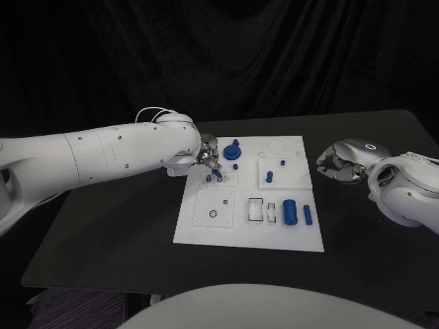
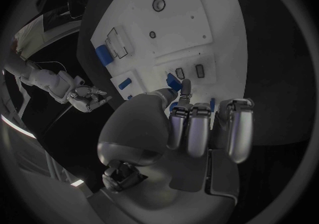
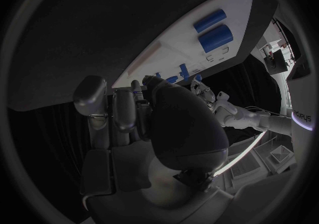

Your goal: Assemble the parts on the task board

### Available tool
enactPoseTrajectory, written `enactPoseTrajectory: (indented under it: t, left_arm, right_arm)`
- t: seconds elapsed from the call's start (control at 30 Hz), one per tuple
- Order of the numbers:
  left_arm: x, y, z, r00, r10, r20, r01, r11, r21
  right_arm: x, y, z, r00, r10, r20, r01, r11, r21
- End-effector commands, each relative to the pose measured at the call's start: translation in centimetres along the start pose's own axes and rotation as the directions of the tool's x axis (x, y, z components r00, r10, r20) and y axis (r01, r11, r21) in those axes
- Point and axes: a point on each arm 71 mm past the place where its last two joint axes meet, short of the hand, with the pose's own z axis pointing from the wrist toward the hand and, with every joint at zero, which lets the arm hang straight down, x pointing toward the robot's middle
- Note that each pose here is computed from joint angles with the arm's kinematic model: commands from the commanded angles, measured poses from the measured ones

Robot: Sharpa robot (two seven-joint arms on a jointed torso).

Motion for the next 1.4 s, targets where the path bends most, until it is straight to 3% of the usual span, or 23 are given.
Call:
enactPoseTrajectory:
  t: [0.03, 0.47, 0.7, 0.87, 1.1, 1.23, 1.4]
  left_arm:
    - [-0.06, -0.27, 0.07, 1.000, -0.004, 0.018, 0.004, 1.000, 0.025]
    - [0.13, -0.21, 0.26, 1.000, -0.010, 0.021, 0.009, 1.000, 0.029]
    - [-0.06, 0.09, 0.00, 0.997, -0.036, 0.064, 0.032, 0.998, 0.056]
    - [-0.21, 0.18, -0.91, 0.988, -0.078, 0.130, 0.055, 0.984, 0.171]
    - [-0.45, 1.00, -3.53, 0.963, -0.085, 0.256, -0.033, 0.906, 0.423]
    - [-0.48, 2.31, -5.18, 0.935, -0.089, 0.342, -0.110, 0.848, 0.518]
    - [0.69, 5.08, -6.66, 0.884, -0.141, 0.445, -0.170, 0.790, 0.589]
  right_arm:
    - [0.1, -0.1, -0.1, 1.000, -0.003, -0.006, 0.003, 1.000, 0.014]
    - [0.1, -0.1, -0.1, 1.000, -0.002, -0.006, 0.002, 1.000, 0.013]
    - [0.1, -0.1, -0.1, 1.000, -0.002, -0.005, 0.002, 1.000, 0.013]
    - [0.1, -0.2, -0.2, 1.000, 0.000, -0.001, 0.000, 1.000, 0.012]
    - [0.0, -0.6, -0.5, 1.000, 0.002, 0.005, -0.002, 1.000, 0.018]
    - [0.0, -0.7, -0.6, 1.000, 0.004, 0.009, -0.004, 1.000, 0.019]
    - [-0.1, -0.9, -0.7, 1.000, 0.005, 0.011, -0.005, 1.000, 0.021]
